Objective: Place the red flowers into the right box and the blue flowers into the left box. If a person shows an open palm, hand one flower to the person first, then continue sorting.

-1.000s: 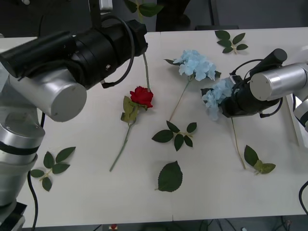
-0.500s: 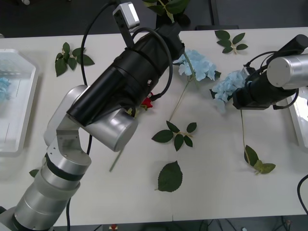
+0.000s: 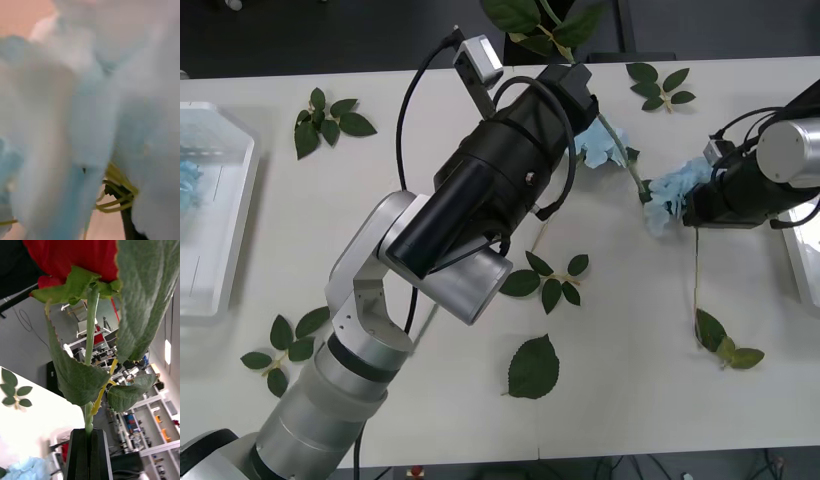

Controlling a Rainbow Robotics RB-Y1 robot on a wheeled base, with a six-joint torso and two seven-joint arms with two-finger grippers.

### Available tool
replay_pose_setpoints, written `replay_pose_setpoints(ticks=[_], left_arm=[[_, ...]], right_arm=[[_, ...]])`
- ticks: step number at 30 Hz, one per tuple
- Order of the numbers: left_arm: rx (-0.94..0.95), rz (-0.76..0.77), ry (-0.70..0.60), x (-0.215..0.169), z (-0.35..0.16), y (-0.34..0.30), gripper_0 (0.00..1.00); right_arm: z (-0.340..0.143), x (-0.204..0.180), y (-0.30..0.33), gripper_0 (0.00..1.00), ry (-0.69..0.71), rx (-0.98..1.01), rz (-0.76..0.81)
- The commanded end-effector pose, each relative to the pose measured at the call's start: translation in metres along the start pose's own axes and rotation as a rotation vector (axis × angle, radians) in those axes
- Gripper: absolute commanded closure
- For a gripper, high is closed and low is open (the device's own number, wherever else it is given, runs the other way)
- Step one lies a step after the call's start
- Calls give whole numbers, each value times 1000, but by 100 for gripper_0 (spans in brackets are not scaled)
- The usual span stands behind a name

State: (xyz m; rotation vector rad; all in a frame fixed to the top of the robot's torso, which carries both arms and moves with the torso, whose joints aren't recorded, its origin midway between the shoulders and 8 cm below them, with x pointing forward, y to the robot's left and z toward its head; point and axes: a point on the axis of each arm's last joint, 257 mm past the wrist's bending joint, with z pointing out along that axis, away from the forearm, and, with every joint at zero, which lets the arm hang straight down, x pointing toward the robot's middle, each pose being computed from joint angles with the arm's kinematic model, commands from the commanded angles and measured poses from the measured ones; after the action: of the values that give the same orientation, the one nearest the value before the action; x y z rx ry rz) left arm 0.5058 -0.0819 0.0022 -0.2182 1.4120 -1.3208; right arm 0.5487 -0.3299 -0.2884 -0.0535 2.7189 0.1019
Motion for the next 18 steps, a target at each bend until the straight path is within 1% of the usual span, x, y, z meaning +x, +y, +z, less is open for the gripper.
replay_pose_setpoints(ticks=[1, 3, 5, 8, 12, 18], left_arm=[[86, -15, -8, 3, 12, -45, 100], [83, -16, -7, 4, 12, -44, 100], [77, -15, -4, 5, 12, -40, 100], [67, -10, -2, 7, 13, -36, 100], [62, -4, -2, 7, 13, -33, 100], [59, 16, -7, 6, 13, -32, 100]], right_arm=[[1, 8, -19, 13, 11, 37, -103], [-3, 5, -20, 5, 6, 22, -143], [-13, 1, -18, 0, -3, -23, -169], [-31, -2, -14, 0, -4, -95, -199], [-67, -10, -3, 0, -24, -237, -223], [-114, -7, 32, 0, -42, -479, -239]])
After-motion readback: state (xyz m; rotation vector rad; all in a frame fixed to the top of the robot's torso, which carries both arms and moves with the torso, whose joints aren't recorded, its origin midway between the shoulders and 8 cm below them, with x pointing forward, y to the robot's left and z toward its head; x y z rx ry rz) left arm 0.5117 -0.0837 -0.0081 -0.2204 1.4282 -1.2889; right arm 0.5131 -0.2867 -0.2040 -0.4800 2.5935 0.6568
